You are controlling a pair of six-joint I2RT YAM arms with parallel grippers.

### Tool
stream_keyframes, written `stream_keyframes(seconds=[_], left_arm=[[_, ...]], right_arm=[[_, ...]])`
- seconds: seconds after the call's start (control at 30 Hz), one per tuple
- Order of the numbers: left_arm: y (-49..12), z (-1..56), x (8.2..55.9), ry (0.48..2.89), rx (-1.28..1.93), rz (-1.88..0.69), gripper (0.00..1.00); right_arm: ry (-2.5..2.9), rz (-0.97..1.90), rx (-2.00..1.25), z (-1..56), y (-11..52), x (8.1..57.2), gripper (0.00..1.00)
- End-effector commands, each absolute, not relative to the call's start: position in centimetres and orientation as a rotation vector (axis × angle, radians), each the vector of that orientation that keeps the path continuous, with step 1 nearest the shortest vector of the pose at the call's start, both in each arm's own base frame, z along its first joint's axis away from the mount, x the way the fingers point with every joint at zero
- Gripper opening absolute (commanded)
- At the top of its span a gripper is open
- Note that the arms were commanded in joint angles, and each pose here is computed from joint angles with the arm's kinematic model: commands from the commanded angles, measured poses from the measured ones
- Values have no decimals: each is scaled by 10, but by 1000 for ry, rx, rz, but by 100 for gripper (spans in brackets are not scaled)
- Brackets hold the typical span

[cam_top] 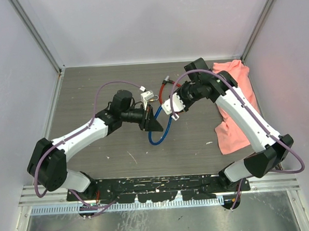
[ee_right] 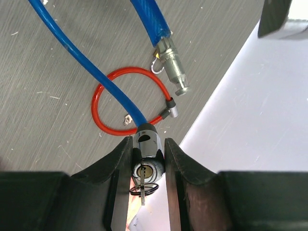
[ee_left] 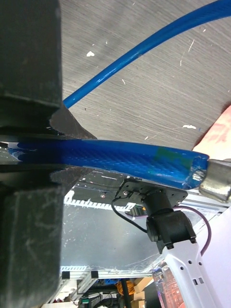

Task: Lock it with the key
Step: Lock the lock.

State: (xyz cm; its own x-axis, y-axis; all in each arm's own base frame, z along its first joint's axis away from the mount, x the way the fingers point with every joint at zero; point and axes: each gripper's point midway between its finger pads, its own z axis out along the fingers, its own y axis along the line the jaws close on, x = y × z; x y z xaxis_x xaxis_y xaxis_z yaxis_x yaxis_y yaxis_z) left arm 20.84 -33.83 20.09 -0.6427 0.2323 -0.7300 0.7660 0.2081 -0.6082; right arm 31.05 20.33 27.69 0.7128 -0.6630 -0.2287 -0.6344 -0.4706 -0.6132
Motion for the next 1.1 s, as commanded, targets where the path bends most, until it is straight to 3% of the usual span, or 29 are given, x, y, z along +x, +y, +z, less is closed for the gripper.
stream_keyframes(seconds=[0.0,1.07], left_arm=[[-345,226,187,1913,1031,-1547,0],[-370,218,190,1955,1084,-1637,0]], right_arm=[[739,-223,-2159,343,211,305,1],[610,-253,-2218,347,232,282,1]])
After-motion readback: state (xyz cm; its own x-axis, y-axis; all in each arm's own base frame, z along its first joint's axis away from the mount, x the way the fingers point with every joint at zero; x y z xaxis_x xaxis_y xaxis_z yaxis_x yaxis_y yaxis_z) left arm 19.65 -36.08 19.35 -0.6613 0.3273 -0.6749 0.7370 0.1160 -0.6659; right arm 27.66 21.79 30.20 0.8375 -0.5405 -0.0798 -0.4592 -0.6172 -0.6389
